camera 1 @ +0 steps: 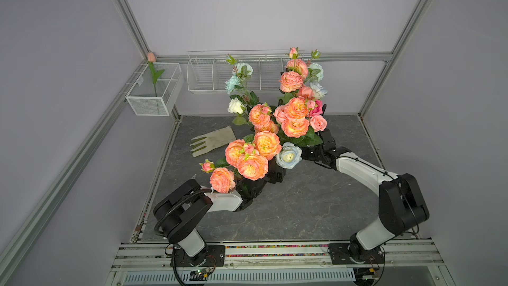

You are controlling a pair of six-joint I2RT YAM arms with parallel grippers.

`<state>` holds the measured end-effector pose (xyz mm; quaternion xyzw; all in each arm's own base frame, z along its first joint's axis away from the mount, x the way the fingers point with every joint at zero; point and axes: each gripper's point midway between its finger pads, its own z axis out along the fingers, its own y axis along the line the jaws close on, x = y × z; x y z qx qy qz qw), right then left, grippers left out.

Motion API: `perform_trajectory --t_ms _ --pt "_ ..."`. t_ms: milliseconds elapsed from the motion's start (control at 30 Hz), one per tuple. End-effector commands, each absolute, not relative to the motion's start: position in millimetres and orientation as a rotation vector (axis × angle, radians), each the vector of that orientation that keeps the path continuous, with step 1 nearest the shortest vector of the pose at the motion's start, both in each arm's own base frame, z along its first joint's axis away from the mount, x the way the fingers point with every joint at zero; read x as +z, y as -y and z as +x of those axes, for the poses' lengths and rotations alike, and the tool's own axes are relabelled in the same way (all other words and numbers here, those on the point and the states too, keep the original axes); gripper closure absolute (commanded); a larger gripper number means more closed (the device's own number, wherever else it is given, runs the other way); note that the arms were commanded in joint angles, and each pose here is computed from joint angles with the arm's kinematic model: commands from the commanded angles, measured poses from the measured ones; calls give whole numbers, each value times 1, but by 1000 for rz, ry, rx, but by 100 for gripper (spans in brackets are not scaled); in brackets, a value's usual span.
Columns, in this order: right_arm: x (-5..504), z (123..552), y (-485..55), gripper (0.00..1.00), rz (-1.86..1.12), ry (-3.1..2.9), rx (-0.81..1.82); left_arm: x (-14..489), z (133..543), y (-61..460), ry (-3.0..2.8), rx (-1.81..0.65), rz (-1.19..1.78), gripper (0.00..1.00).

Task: Pick out pink flowers from the vase
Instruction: Adjust the vase at the center of the board.

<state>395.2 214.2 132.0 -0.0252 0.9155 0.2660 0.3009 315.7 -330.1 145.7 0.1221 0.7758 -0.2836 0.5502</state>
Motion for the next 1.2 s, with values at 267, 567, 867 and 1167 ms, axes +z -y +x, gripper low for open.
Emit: perform_trajectory --t_ms 267,567,867,1167 --pt "124 379 -272 10 -305 -2379 962 158 334 340 -1810 -634 217 1" --pt "105 347 -276 10 -329 -2432 982 136 336 333 -1862 -582 132 13" --pt "103 335 -279 10 -354 -2435 979 120 330 331 -1904 -566 155 23" --pt "133 329 -261 10 -363 -2356 877 101 310 341 -1972 -601 276 66"
